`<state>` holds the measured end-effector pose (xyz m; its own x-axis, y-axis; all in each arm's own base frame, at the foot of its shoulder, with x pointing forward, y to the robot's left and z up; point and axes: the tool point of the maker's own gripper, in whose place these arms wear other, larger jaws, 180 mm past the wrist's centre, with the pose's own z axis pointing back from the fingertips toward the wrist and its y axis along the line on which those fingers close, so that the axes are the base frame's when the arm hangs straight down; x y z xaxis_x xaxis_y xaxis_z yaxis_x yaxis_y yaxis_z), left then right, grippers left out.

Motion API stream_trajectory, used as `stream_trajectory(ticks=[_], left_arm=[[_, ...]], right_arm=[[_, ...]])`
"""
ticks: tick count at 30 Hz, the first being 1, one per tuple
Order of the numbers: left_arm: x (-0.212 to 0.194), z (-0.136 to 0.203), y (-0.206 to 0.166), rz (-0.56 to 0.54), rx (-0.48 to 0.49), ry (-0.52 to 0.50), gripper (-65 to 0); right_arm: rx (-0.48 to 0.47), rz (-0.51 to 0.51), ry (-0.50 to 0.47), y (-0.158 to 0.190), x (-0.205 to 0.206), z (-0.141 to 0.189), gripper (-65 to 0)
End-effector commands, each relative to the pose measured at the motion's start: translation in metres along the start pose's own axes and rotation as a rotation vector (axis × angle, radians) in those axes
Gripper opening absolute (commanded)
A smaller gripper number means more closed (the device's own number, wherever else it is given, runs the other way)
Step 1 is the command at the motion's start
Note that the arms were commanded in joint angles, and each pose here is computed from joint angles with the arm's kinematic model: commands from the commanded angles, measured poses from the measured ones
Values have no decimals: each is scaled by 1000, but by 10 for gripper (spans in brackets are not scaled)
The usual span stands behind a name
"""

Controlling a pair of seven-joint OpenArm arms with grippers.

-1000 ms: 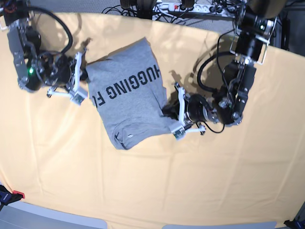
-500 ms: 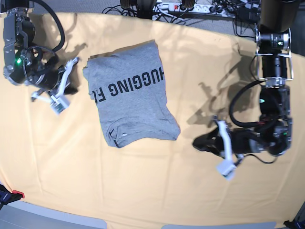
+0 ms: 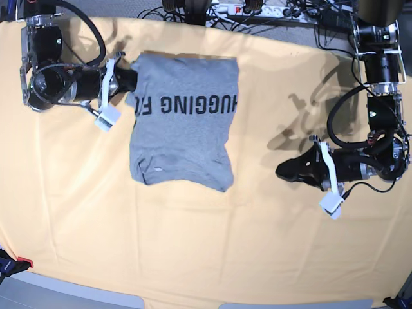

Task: Layout the t-shirt on the table in an organized manner, then fold the t-shirt properly
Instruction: 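Open both grippers and withdraw them from the folded shirt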

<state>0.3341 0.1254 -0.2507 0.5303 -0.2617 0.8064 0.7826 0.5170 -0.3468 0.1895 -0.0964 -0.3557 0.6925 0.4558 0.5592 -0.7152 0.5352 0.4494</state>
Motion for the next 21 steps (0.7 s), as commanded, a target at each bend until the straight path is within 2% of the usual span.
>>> stream_trajectory(ticks=[1,5,8,13,15,18,21], left_arm=[[16,7,-1,-33,1,-42,-650],[13,7,-1,-28,-1,-39,-650],[15,7,-3,-29,-8,-48,-650],[31,10,-19,-16,-100,-136,-650],[31,9,-20,-16,-103,-137,-650],[21,7,-25,-5,-110,-123,-650],[2,2,-39,8,-130,-94,-650]], right_arm=[[22,32,-43,9,10,6,-650],[47,24,-19,26,-5,2,-650],[36,22,-21,26,-7,5,-650],[-127,69,-161,-1,28,45,-650],[-167,66,-230,-7,39,65,-650],[-199,43,-282,-13,42,86,-650],[-192,28,-337,-12,45,100,-650]])
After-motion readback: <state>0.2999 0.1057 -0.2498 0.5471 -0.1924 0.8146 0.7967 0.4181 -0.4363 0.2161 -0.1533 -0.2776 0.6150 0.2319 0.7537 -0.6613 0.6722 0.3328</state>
